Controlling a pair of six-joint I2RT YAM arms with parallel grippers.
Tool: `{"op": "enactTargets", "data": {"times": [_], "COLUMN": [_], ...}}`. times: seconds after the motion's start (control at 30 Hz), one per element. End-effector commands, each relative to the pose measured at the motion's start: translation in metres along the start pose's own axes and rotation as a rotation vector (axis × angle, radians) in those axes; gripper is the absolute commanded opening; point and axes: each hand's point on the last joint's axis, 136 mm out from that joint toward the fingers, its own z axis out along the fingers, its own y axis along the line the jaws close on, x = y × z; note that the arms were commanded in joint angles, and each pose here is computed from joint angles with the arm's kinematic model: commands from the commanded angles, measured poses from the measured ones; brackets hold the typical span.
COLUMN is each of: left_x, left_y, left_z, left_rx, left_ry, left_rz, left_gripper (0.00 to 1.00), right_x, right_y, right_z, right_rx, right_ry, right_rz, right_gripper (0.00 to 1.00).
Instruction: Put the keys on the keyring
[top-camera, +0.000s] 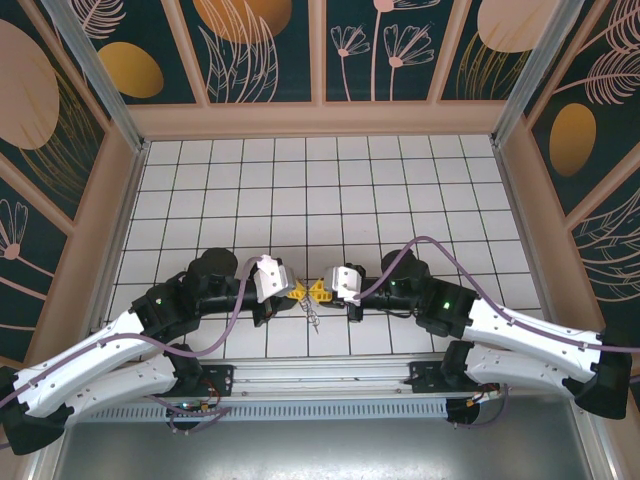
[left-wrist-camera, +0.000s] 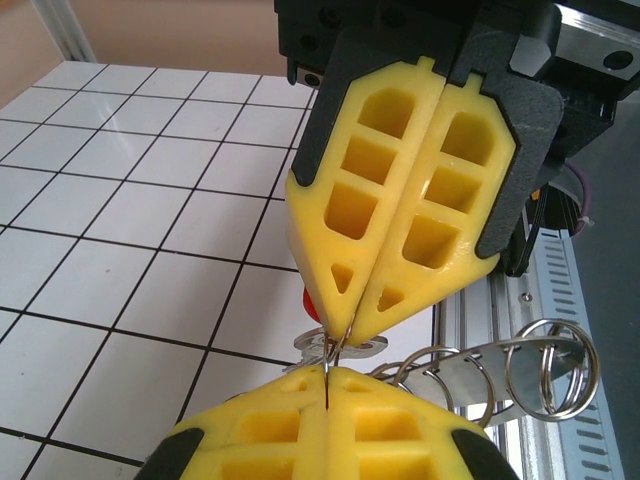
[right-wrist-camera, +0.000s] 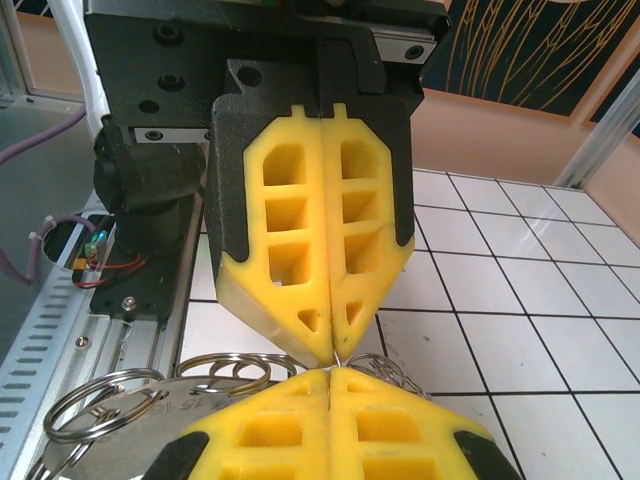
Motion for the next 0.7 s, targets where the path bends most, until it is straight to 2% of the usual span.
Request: {"op": "enactTargets", "data": {"times": [0.0, 0.4, 0.67], "left_x": [-0.023, -0.028, -0.027], "left_y": [-0.005, -0.009, -0.012], "left_z": [-0.003, -0.006, -0.005], "left_rx": [0.025, 0.044, 0.064], "left_ry": [-0.081, -0.107, -0.104], "left_rz": [0.046, 0.05, 0.05], "left_gripper": [0.0, 0.0, 0.0], "right_x": [-0.033, -0.026, -0.02], "right_y": [0.002, 0.005, 0.007], "right_z": [0.0, -0.002, -0.009], "right_rx": [-0.017, -0.007, 0.019], "right_ry": [-0.087, -0.076, -0.095], "right_rz": [-0.052, -0.091, -0.179], "right_gripper": [0.0, 0.0, 0.0]}}
